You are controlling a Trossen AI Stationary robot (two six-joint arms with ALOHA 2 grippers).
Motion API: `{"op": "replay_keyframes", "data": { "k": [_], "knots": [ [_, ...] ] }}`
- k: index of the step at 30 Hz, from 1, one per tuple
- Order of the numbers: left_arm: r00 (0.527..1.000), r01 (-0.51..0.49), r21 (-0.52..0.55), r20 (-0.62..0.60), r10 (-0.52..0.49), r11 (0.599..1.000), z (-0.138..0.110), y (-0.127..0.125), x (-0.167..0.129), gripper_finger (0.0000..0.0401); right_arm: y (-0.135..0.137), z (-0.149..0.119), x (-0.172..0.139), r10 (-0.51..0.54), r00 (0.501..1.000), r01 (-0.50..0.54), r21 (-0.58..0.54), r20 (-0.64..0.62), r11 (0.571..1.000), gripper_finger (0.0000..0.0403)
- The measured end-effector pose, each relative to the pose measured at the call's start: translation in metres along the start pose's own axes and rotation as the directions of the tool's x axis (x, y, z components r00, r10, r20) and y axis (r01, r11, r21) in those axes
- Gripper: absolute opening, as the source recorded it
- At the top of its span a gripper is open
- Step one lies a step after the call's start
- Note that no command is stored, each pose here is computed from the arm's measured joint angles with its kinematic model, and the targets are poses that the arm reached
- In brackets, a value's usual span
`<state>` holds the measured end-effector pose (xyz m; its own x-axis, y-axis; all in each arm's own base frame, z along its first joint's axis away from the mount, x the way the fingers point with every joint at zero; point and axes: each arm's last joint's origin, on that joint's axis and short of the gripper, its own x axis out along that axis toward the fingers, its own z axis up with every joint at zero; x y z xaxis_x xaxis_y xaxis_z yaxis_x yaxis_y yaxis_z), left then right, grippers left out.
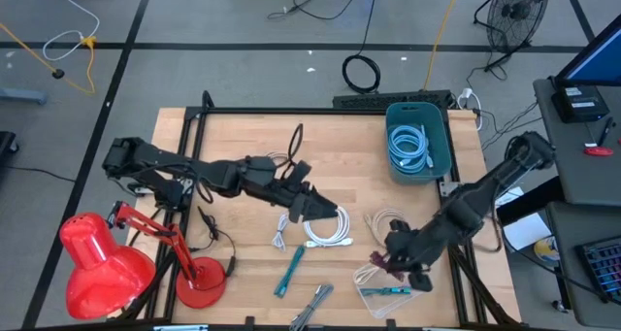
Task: Pick & Place USB Port
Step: Put the red charger cable into the transparent bin
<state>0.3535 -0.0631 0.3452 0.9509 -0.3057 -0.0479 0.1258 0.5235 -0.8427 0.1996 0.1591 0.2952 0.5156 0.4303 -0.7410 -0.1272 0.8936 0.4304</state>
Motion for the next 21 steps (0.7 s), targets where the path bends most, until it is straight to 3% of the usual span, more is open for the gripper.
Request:
{"op": "replay_keyframes", "data": {
  "k": [4, 9, 21],
  "knots": [
    [0.998, -0.01, 0.024, -0.065, 0.011, 1.0, -0.013, -0.003, 0.001, 0.0298, 0.007, 0.009, 0.015, -0.115, 0.986, 0.104, -0.097, -0.118, 0.99, 0.0027],
    [0.988, -0.071, 0.013, -0.138, 0.073, 0.997, -0.029, -0.003, 0.002, 0.0298, 0.008, 0.004, 0.032, -0.231, 0.933, 0.192, -0.16, -0.276, 0.968, 0.0027],
    [0.979, -0.097, 0.058, -0.176, 0.106, 0.994, -0.044, -0.007, 0.002, 0.0298, 0.027, -0.017, 0.074, -0.172, 0.887, 0.094, -0.197, -0.429, 0.976, 0.0027]
  ]
}}
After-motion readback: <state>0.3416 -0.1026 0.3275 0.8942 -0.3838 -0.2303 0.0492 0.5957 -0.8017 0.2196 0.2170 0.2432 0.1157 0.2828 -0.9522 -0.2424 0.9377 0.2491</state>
